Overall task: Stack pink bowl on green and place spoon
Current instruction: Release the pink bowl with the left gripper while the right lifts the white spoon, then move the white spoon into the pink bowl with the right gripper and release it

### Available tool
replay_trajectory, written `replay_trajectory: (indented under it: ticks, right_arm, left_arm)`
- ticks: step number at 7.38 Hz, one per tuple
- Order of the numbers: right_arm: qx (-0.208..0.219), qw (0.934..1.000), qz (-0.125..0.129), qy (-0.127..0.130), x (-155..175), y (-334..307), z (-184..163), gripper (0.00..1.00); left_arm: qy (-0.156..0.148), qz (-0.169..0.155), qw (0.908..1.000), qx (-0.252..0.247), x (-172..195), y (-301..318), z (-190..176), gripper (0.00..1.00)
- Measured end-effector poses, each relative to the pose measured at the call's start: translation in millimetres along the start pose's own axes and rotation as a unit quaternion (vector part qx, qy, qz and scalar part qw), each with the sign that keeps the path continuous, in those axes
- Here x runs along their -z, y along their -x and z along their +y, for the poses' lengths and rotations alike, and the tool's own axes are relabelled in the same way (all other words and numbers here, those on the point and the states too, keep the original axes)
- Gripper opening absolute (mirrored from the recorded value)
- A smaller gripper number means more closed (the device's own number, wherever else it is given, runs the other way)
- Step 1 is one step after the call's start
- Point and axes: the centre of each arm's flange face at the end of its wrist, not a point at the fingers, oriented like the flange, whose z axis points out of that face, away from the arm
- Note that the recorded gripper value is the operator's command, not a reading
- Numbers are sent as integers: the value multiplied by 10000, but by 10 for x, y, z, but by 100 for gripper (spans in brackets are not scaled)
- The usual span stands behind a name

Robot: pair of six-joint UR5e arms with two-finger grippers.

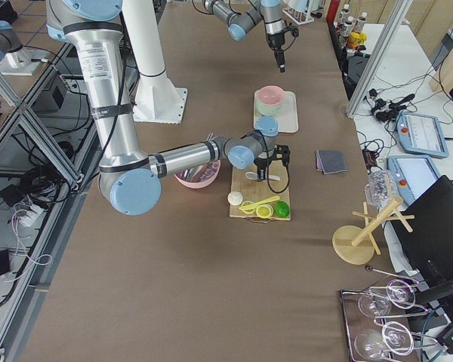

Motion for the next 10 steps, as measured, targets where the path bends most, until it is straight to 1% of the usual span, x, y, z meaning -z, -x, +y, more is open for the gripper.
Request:
replay_trajectory:
  ticks: [1, 2, 3, 4, 5, 6, 7, 8, 9, 10]
  right_arm:
    - [-119, 9998, -140, -126, 129, 250, -133, 0]
    - [-316, 9986, -330, -277, 299, 617, -290, 0]
    - [-578, 9958, -551, -440, 485, 1068, -419, 0]
    - [-872, 9915, -767, -579, 631, 1575, -475, 0]
    - [-1178, 9857, -968, -711, 756, 2190, -466, 0]
    - [-1418, 9808, -1062, -811, 840, 2795, -393, 0]
    - [-1610, 9767, -1099, -898, 900, 3327, -296, 0]
    - [-1761, 9731, -1131, -969, 916, 3705, -215, 0]
    - [-1824, 9713, -1138, -1021, 905, 3898, -168, 80]
    - [-1843, 9706, -1130, -1053, 887, 3967, -147, 100]
  left_arm:
    - [109, 33, 9999, -42, 184, 264, -76, 98]
    - [239, 21, 9994, -238, 423, 739, -104, 98]
    - [363, -68, 9981, -497, 671, 1364, -83, 98]
    - [481, -184, 9962, -700, 890, 1955, -32, 98]
    - [577, -334, 9946, -789, 1059, 2490, 68, 98]
    - [624, -485, 9940, -761, 1174, 2915, 159, 98]
    - [638, -596, 9938, -690, 1246, 3248, 228, 98]
    - [627, -637, 9938, -654, 1285, 3464, 280, 98]
    - [605, -645, 9940, -640, 1317, 3587, 313, 98]
    - [587, -663, 9941, -621, 1336, 3663, 327, 98]
